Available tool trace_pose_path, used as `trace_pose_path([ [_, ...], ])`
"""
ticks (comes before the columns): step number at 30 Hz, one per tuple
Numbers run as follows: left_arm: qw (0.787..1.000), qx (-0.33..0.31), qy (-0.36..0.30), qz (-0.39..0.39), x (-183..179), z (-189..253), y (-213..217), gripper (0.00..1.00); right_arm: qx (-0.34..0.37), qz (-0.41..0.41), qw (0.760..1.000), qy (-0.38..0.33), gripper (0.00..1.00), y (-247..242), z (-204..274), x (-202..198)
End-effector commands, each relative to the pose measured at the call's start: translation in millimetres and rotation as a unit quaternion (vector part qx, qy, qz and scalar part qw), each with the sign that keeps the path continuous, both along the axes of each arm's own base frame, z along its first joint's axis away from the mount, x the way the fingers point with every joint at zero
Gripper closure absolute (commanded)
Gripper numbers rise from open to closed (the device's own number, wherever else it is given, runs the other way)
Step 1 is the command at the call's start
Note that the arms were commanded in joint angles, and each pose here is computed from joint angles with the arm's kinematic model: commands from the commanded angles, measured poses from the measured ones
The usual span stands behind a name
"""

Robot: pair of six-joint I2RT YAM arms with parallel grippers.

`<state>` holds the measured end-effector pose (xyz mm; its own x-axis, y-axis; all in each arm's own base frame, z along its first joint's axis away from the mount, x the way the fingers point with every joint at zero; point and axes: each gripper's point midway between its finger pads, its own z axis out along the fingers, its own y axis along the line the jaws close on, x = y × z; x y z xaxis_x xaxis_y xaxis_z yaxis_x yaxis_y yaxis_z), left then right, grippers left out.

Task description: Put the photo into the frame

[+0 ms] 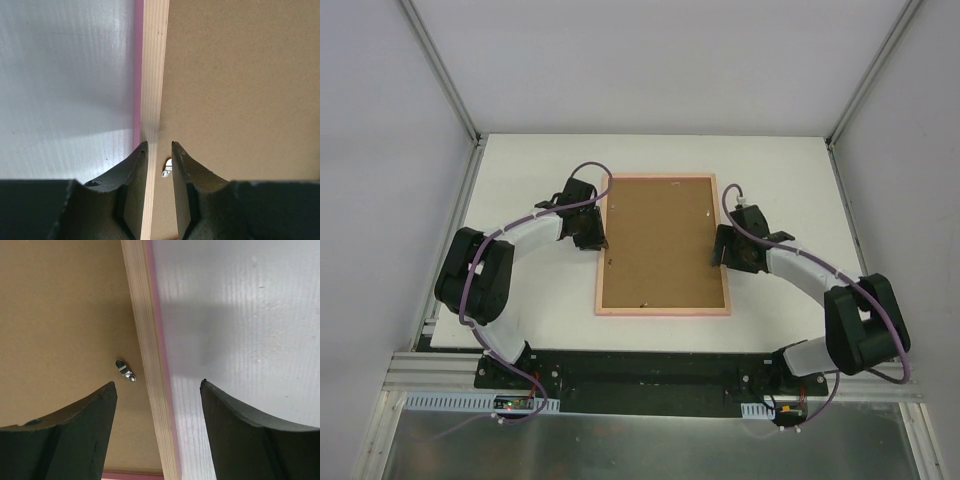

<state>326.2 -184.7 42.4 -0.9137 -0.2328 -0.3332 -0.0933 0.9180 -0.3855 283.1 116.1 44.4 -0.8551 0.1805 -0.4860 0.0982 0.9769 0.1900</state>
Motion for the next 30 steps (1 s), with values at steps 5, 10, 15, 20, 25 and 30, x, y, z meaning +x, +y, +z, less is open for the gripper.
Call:
trace_pose_path([
  [5,0.999,0.036,0.026,-0.002,-9,-16,14,0.77,-0.065,0.036,0.997,0.034,0.28,7,-24,1],
  [10,0.999,0.037,0.029,-0.003,-11,-18,14,0.82,-0.081,0.039,0.995,0.047,0.31,12,-32,2],
  [15,0.999,0.036,0.029,-0.003,-11,-18,14,0.85,-0.096,0.023,0.994,0.054,0.54,5,-36,-2],
  [20,0.999,0.037,0.030,-0.001,-12,-18,15,0.88,-0.089,0.021,0.995,0.051,0.67,5,-34,-5],
  [25,0.999,0.038,0.033,0.000,-13,-20,15,0.89,-0.078,0.015,0.995,0.055,0.83,7,-34,-6],
  [30,0.999,0.038,0.032,-0.001,-14,-19,16,0.90,-0.075,0.011,0.996,0.040,0.56,7,-24,0],
])
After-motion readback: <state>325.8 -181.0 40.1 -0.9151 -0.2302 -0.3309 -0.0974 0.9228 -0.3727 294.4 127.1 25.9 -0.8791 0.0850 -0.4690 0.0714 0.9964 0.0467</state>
